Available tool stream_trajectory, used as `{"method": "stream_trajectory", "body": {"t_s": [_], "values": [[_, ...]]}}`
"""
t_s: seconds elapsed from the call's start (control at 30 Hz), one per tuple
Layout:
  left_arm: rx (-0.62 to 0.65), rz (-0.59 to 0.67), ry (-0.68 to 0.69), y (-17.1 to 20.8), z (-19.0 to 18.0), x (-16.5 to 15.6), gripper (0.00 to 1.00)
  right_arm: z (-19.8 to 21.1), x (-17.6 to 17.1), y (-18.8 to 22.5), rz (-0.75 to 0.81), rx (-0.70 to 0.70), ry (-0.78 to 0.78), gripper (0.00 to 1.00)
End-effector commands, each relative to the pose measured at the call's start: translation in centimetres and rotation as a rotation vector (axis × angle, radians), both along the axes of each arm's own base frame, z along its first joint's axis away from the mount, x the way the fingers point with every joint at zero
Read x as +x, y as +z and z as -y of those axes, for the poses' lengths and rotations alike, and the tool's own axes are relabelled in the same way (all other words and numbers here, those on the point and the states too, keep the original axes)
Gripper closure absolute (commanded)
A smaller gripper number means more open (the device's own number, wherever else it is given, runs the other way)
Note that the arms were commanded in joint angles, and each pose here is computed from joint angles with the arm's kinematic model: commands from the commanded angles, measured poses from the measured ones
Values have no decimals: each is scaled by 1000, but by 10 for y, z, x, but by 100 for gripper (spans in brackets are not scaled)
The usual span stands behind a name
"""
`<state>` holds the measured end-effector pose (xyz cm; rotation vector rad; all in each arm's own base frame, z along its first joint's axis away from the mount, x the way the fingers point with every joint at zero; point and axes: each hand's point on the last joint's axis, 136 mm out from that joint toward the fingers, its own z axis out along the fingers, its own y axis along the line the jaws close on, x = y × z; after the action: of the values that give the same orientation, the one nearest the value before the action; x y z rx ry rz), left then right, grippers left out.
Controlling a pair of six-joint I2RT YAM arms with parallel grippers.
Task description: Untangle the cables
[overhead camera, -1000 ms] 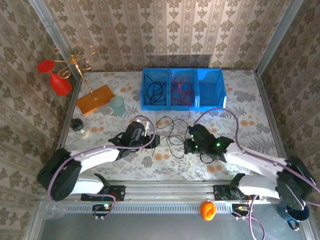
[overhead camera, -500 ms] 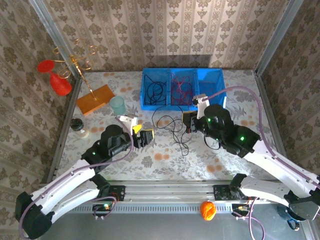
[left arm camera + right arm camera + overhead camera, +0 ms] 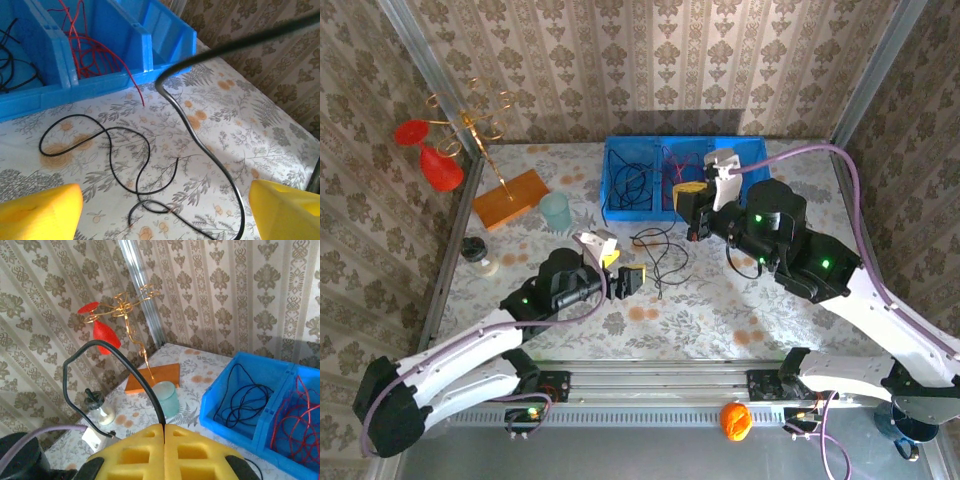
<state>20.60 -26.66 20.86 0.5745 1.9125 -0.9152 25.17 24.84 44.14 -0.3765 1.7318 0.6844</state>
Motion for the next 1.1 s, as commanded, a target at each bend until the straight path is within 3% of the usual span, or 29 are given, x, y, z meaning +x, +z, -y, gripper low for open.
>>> {"method": "stream_trajectory", "body": {"t_s": [0.0,0.4,0.73,0.9,1.07], "values": [[-59,21,-15,8,9,-1,12,-2,5,26,75,16,-16,100],[-132,21,-79,16,20,-10,15,-20,19,42,101,29,-11,100],[-152,12,-95,11,39,2,28,-20,14,58,115,80,8,100],[-189,12,-141,14,59,7,43,-15,9,63,114,109,11,100],[-209,-13,-185,17,73,8,87,0,18,48,101,84,-73,100]]}}
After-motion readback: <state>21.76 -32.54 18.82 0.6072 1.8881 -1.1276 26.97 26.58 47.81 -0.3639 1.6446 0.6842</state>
